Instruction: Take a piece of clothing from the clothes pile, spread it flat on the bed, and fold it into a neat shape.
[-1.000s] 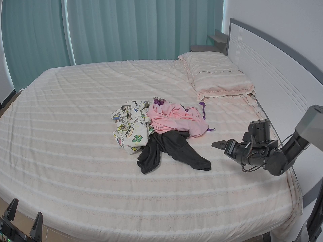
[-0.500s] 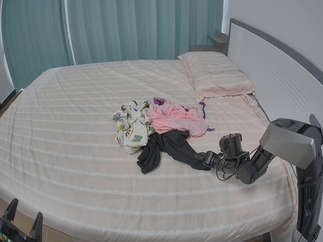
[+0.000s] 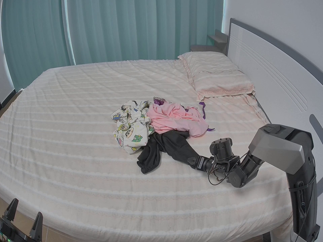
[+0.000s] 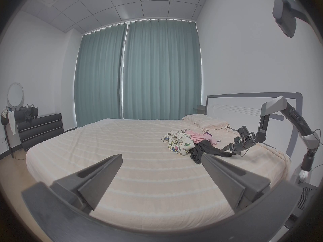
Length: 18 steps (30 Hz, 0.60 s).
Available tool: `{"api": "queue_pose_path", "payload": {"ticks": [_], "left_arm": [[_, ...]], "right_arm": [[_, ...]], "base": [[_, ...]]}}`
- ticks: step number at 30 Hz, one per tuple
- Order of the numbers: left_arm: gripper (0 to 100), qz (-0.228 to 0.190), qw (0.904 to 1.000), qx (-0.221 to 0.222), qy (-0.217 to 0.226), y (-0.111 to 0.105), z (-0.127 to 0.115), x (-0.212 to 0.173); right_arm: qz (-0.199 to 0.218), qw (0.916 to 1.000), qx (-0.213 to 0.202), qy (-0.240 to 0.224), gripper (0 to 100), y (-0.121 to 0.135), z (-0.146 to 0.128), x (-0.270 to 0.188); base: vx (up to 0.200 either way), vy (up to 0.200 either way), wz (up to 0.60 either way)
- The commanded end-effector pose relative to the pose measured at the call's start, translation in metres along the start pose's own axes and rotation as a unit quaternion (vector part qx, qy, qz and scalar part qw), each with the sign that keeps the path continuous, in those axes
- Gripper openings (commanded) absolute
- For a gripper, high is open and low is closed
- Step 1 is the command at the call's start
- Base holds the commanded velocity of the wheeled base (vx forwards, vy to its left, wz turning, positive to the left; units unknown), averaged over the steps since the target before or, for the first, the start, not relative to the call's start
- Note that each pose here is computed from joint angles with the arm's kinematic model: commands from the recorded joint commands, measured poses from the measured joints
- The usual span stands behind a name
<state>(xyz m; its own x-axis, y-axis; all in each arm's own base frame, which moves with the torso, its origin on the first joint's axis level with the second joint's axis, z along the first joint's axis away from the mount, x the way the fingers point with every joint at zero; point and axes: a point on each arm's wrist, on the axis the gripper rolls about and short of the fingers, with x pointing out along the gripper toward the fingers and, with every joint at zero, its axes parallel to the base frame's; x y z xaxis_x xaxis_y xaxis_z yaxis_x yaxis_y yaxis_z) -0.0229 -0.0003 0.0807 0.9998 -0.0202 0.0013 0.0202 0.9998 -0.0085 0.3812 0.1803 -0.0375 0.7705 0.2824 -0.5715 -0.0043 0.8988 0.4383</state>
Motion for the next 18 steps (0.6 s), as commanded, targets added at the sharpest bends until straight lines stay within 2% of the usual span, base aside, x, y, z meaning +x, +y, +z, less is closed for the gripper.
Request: {"api": "queue_pose_path", "payload": {"ticks": [1,3,4,10,14,18], "left_arm": [[100,0.000,1.0000,0.000,0.000,0.000,-0.005,0.000],[100,0.000,1.0000,0.000,0.000,0.000,-0.005,0.000],[100,0.000,1.0000,0.000,0.000,0.000,-0.005,0.000],[100,0.000,1.0000,-0.001,0.000,0.000,-0.005,0.000],[100,0.000,1.0000,-0.001,0.000,0.000,-0.005,0.000],[100,0.000,1.0000,0.001,0.000,0.000,-0.005,0.000]], "right_arm": [[-0.003,0.9999,-0.010,0.000,100,0.005,-0.011,0.014],[-0.002,0.9999,-0.009,-0.005,100,0.006,-0.010,0.015],[0.000,0.9999,-0.007,-0.010,0,0.006,-0.006,0.016],[0.000,0.9999,-0.001,-0.013,0,0.006,-0.002,0.010],[0.007,0.9999,0.001,-0.007,0,0.006,0.000,-0.012],[0.039,0.9991,0.004,-0.013,0,0.001,-0.003,-0.039]], "base": [[0.000,0.000,0.00],[0.000,0.000,0.00],[0.000,0.000,0.00],[0.000,0.000,0.00],[0.000,0.000,0.00],[0.000,0.000,0.00]]}}
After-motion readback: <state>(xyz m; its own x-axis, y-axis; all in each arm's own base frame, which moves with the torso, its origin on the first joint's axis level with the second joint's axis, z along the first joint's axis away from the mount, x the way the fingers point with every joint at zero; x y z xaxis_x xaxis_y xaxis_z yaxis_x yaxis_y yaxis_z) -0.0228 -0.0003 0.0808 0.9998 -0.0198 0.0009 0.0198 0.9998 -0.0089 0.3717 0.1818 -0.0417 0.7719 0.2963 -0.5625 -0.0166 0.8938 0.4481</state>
